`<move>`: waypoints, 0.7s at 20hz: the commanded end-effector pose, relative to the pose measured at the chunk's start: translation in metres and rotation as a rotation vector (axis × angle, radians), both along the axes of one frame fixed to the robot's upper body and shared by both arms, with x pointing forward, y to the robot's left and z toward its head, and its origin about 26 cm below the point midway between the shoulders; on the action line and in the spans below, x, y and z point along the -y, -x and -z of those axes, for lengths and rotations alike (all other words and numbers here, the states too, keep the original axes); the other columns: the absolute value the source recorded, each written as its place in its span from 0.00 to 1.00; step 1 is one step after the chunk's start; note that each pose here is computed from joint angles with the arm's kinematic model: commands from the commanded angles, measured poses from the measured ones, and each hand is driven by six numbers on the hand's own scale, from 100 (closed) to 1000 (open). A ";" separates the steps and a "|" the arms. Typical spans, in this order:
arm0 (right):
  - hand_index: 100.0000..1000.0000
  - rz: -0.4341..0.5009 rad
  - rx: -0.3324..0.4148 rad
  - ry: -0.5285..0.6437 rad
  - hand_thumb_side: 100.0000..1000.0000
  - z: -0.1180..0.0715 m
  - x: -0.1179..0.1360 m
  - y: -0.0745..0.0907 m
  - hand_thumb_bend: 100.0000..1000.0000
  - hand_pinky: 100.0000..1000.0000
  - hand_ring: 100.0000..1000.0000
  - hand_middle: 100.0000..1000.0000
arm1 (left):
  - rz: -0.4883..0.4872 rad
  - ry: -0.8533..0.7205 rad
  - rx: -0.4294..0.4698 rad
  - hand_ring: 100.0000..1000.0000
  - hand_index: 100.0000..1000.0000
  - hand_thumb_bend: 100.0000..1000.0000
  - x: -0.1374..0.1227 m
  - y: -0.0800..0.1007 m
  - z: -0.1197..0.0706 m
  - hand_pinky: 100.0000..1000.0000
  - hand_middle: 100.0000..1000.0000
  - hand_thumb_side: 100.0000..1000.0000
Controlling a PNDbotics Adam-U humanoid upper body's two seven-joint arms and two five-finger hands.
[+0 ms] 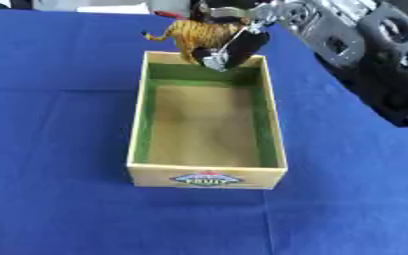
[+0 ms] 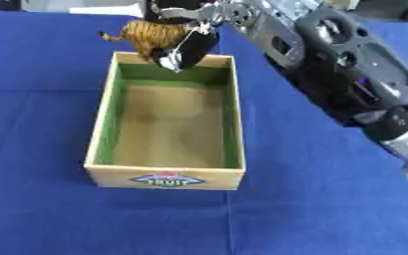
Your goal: Pick up objects on the table and place them in the box.
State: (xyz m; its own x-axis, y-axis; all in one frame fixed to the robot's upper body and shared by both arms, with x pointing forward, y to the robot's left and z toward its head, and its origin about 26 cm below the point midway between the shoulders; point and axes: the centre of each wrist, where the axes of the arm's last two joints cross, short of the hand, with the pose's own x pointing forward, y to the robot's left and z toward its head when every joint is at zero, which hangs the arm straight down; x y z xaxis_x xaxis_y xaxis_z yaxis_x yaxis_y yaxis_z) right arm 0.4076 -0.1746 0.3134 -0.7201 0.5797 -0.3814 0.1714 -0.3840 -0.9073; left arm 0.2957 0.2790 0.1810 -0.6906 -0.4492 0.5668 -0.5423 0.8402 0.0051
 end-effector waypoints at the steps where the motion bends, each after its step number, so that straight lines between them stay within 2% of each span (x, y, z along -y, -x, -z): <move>1: 0.49 0.018 -0.003 0.027 0.46 0.001 -0.002 -0.005 0.00 0.73 0.65 0.39 | 0.012 -0.012 0.026 0.50 0.67 0.00 0.001 0.001 -0.008 0.44 0.49 0.41; 9: 0.49 0.011 -0.045 0.099 0.45 0.014 -0.003 -0.009 0.00 0.72 0.66 0.40 | 0.014 -0.015 0.028 0.50 0.67 0.00 0.001 0.001 -0.008 0.44 0.49 0.41; 13: 0.51 0.010 -0.105 0.167 0.47 0.026 -0.004 -0.012 0.00 0.73 0.68 0.41 | 0.014 -0.015 0.030 0.50 0.67 0.00 0.001 0.001 -0.009 0.44 0.49 0.41; 14: 0.54 0.012 -0.123 0.177 0.48 0.030 -0.004 -0.013 0.00 0.73 0.69 0.42 | 0.014 -0.015 0.030 0.50 0.67 0.00 0.002 0.001 -0.009 0.44 0.49 0.41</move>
